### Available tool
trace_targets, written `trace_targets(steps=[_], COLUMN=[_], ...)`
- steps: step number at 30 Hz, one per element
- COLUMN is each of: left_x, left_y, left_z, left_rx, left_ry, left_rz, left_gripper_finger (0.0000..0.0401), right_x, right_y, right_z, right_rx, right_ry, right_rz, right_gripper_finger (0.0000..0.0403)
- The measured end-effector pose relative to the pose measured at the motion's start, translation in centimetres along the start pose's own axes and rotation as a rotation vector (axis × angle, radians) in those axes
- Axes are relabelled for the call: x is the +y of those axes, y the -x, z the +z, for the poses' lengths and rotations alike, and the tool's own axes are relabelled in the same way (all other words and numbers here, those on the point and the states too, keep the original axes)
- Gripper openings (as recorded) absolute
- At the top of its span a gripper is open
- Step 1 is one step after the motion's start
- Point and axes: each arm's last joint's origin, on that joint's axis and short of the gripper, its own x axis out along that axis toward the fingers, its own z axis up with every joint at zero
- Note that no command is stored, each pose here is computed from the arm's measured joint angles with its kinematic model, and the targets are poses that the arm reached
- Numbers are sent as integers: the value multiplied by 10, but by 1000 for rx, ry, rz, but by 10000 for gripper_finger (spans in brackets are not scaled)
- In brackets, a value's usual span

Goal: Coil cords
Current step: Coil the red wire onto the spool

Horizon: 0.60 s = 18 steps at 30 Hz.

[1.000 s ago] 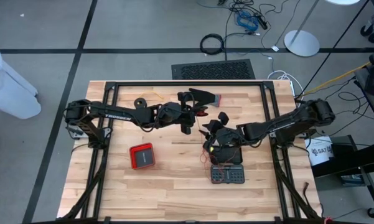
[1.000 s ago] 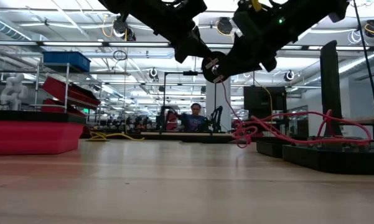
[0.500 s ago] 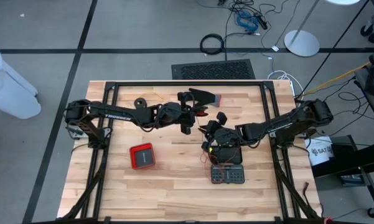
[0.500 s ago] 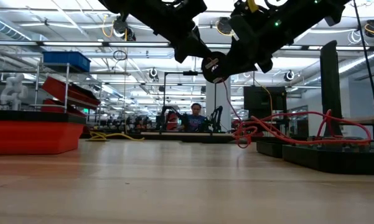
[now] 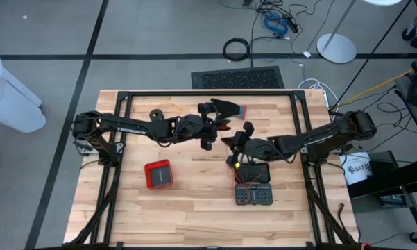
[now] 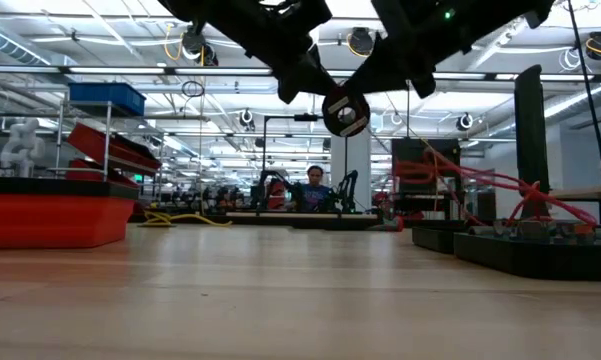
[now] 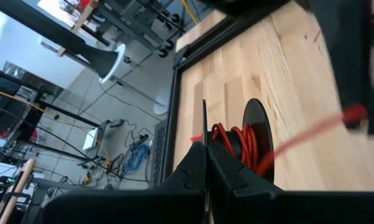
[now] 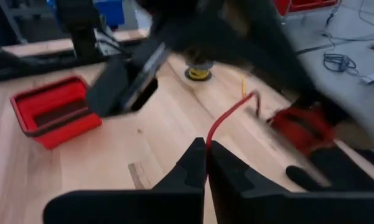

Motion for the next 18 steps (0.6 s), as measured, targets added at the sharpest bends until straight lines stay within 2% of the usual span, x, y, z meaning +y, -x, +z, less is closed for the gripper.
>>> trace_targets(steps=[7,11,18], left_x=[-2,-3,-3], left_y=[0,0,2], left_z=[-2,-1,2], left_rx=[19,-12,-52], left_ry=[-12,-6,24], left_rz=[-16,-51,-75], left_gripper_finger=[0,0,0], right_x=[-15,-24,-29], right_y=[19,21,19], right_z=[8,4,-3], right_rx=[21,83,144], right_ry=[8,10,45], right_rz=[-75,-132,-159], right_gripper_finger=[0,0,0])
